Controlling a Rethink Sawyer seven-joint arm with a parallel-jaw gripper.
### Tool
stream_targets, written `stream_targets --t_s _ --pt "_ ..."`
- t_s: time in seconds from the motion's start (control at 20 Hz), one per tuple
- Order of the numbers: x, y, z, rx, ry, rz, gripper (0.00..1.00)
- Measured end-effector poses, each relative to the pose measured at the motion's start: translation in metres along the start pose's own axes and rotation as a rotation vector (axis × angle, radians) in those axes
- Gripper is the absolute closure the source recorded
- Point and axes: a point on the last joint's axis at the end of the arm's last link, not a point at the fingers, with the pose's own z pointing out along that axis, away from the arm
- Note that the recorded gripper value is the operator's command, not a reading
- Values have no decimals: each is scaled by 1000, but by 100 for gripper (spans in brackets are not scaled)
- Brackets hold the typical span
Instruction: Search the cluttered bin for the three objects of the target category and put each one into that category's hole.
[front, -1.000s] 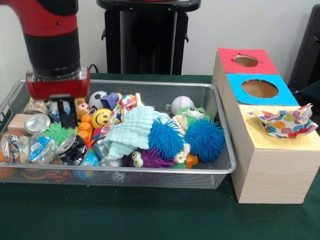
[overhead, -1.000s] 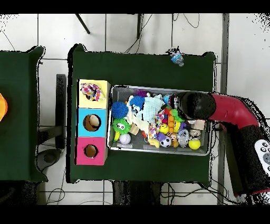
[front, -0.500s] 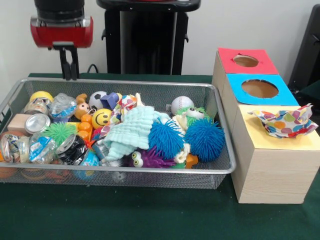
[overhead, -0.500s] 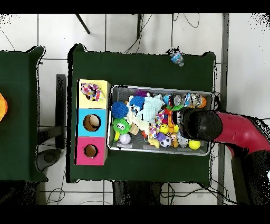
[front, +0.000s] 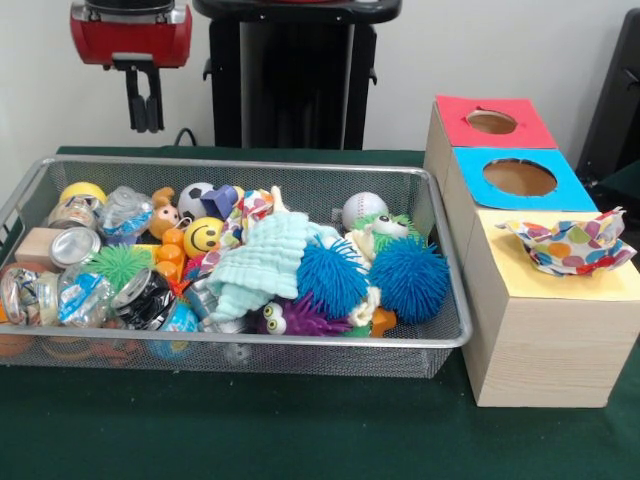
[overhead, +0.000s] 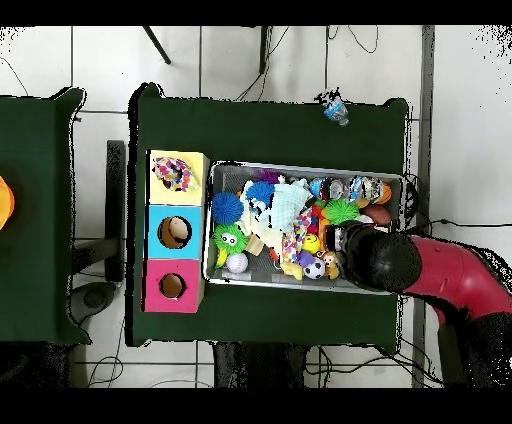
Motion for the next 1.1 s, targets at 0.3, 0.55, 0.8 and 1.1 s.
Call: stream_targets --t_s 0.3,0.55,0.8,1.1 --pt "30 10 11 -16 17 16 100" --pt "46 17 26 -25 6 24 100" --pt "64 21 43 -31 8 37 100" --pt "76 25 55 -36 33 45 100"
